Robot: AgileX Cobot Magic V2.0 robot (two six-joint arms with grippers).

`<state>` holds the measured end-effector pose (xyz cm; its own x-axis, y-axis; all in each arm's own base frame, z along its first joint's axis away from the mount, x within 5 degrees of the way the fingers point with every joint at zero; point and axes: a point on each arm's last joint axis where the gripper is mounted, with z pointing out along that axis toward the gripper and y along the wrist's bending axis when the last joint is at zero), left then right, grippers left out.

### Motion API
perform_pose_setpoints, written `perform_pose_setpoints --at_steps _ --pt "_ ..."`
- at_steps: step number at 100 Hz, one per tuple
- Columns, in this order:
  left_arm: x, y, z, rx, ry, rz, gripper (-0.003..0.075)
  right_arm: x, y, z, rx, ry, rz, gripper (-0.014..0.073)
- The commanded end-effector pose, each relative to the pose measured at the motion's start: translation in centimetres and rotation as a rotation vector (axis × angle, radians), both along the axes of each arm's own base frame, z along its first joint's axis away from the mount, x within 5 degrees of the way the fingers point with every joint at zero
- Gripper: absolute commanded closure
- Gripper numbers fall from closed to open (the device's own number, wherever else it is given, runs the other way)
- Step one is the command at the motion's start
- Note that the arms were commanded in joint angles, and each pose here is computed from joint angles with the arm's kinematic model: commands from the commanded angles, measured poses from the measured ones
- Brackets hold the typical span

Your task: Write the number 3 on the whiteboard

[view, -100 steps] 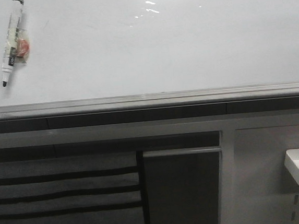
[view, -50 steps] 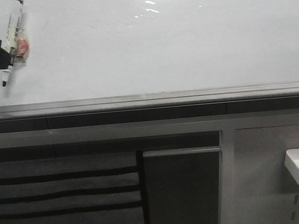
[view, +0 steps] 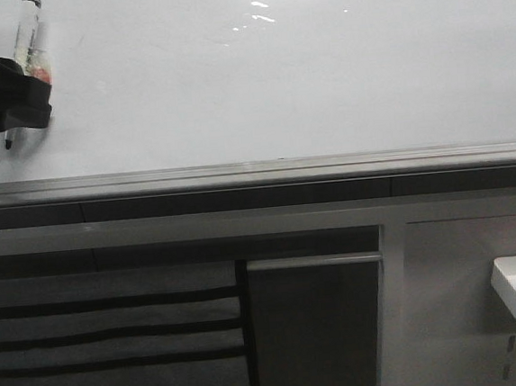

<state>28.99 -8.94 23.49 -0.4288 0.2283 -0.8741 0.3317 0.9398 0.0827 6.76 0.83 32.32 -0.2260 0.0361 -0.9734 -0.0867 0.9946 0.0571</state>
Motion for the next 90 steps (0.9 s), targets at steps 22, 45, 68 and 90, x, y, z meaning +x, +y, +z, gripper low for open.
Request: perform_pose_setpoints --at_steps 22,45,68,90 --pt "0.7 -0.3 2.1 -0.033 -0.129 -0.004 0.0635 0.2 -0.1 1.7 -0.001 -0.085 -0.011 0.0119" --pt "0.3 -0.2 2.4 -0.028 -0.109 -0.006 0.0738 0.1 0.0 1.8 0.005 -0.075 -0.006 0.0119" --pt "-2.8 0.2 5.1 0.060 0.035 -0.052 0.0738 0.7 0.9 3.6 -0.001 0.102 0.097 0.0119" --pt "-7.4 0.0 8.9 0.286 0.160 -0.226 0.0738 3.1 4.1 5.1 -0.023 0.251 0.512 0.0119"
